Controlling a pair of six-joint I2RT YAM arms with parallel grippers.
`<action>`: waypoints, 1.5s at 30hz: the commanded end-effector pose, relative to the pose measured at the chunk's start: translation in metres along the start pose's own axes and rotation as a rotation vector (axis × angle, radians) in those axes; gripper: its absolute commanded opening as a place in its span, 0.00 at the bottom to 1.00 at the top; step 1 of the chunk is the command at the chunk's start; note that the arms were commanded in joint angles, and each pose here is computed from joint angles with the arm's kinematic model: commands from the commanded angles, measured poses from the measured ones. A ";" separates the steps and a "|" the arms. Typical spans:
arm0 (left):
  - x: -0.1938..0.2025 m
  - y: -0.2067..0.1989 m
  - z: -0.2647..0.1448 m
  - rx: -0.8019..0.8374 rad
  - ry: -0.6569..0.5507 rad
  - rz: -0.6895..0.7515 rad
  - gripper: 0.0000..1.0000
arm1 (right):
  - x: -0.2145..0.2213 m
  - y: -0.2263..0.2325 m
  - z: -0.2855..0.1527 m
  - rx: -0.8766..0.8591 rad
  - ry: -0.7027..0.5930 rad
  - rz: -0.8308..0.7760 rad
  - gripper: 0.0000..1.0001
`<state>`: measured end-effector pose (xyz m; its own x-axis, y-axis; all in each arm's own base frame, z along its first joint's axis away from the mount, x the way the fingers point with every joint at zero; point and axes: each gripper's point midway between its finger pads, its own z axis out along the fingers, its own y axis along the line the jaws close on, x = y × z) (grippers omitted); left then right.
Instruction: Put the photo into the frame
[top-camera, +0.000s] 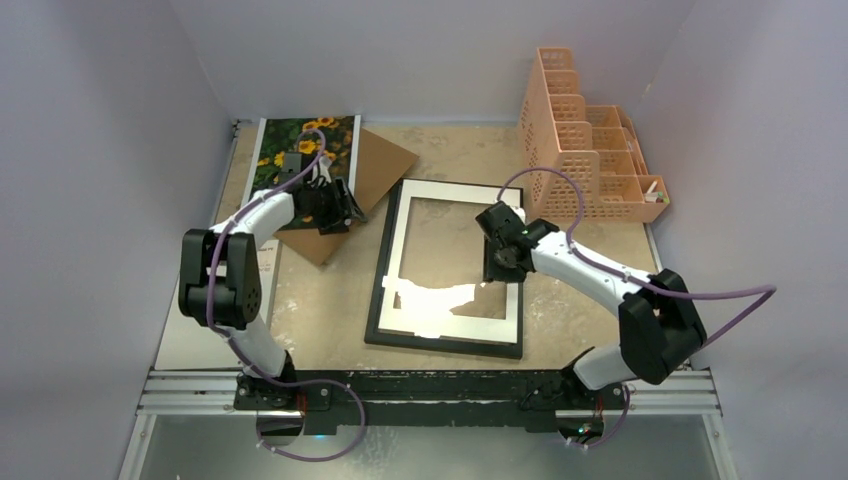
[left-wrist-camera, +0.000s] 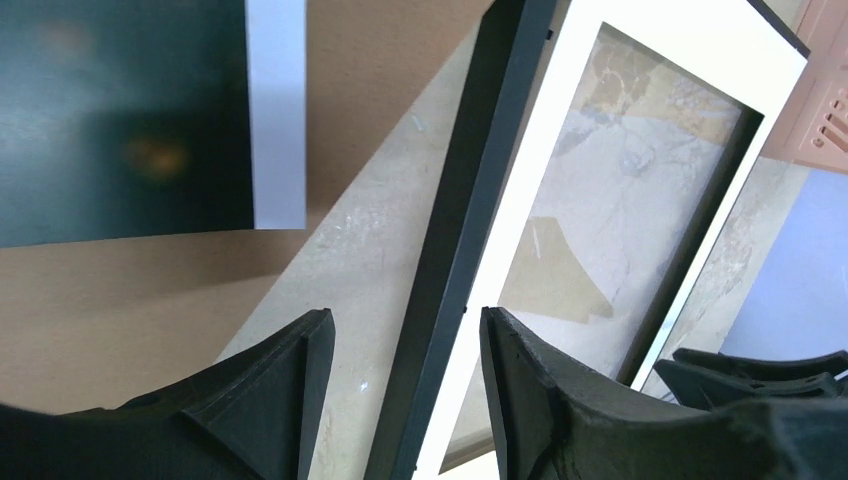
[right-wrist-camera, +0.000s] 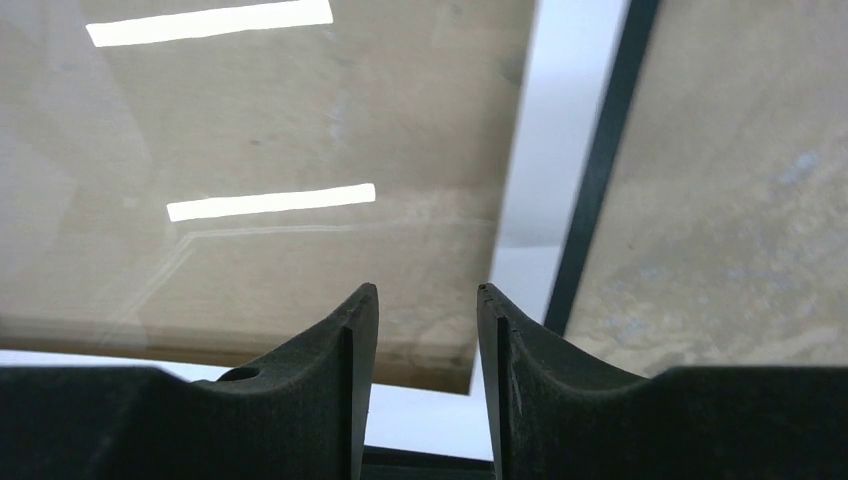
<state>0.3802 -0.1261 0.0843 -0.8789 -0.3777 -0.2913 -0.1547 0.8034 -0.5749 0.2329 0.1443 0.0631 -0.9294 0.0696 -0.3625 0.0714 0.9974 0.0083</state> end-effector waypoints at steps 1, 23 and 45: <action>0.004 -0.016 0.004 0.055 -0.005 0.023 0.58 | -0.035 0.055 -0.012 -0.256 -0.097 -0.075 0.44; 0.065 -0.034 0.044 0.111 0.147 0.111 0.51 | 0.070 0.099 0.008 -0.467 0.230 -0.281 0.35; 0.075 -0.040 0.053 0.131 0.171 0.117 0.53 | 0.102 0.097 -0.001 -0.550 0.330 -0.444 0.22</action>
<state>0.3421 -0.2010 0.0403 -0.9540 -0.2038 -0.2197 -0.0274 0.7893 -0.6134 0.1617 0.2533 0.0257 -0.9207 -0.3491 -0.1748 -0.3903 0.8297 0.3990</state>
